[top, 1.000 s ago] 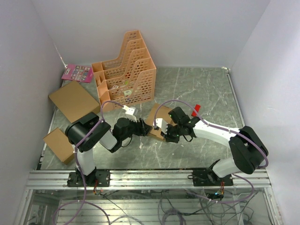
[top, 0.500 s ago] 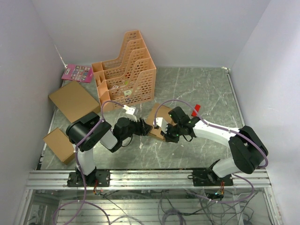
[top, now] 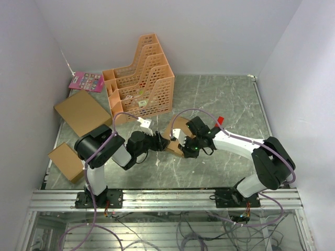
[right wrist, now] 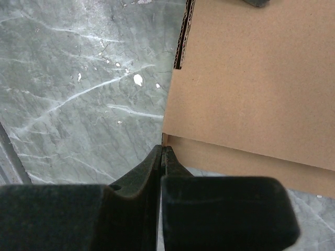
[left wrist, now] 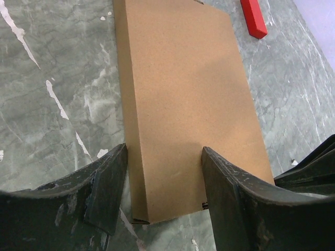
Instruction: Fold the paper box
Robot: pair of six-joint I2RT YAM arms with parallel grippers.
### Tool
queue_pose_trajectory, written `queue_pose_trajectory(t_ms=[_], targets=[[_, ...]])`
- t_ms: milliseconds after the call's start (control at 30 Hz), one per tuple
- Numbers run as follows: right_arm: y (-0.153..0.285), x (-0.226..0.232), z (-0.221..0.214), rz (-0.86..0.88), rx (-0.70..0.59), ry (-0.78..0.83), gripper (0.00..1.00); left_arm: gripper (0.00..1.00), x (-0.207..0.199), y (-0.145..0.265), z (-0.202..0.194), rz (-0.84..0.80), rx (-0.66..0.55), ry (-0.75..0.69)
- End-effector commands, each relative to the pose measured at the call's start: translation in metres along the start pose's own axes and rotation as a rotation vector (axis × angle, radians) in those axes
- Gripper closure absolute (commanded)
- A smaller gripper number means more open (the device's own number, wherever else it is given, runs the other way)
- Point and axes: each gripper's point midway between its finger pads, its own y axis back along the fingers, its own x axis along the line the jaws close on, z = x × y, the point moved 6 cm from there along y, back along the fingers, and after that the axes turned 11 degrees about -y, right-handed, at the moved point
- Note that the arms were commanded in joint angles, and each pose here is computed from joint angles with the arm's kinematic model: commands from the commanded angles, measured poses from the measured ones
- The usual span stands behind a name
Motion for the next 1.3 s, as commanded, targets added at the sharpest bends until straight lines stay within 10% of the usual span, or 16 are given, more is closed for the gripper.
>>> queue_pose_trajectory(t_ms=[0,800,1033,1267], targets=[[0.004,-0.012,0.042,-0.036,-0.138,0.055,1.0,0.33,-0.001,0.01,-0.042,-0.01,0.175,0.009],[0.022,-0.005,0.042,0.083,-0.156,0.099,1.0,0.33,-0.002,0.011,-0.044,0.002,0.178,0.006],[0.039,0.011,0.014,0.18,-0.132,0.27,0.6,0.33,-0.003,0.01,-0.043,0.001,0.171,0.016],[0.028,0.008,-0.021,0.092,-0.082,0.336,0.57,0.32,-0.003,0.01,-0.037,0.015,0.158,0.032]])
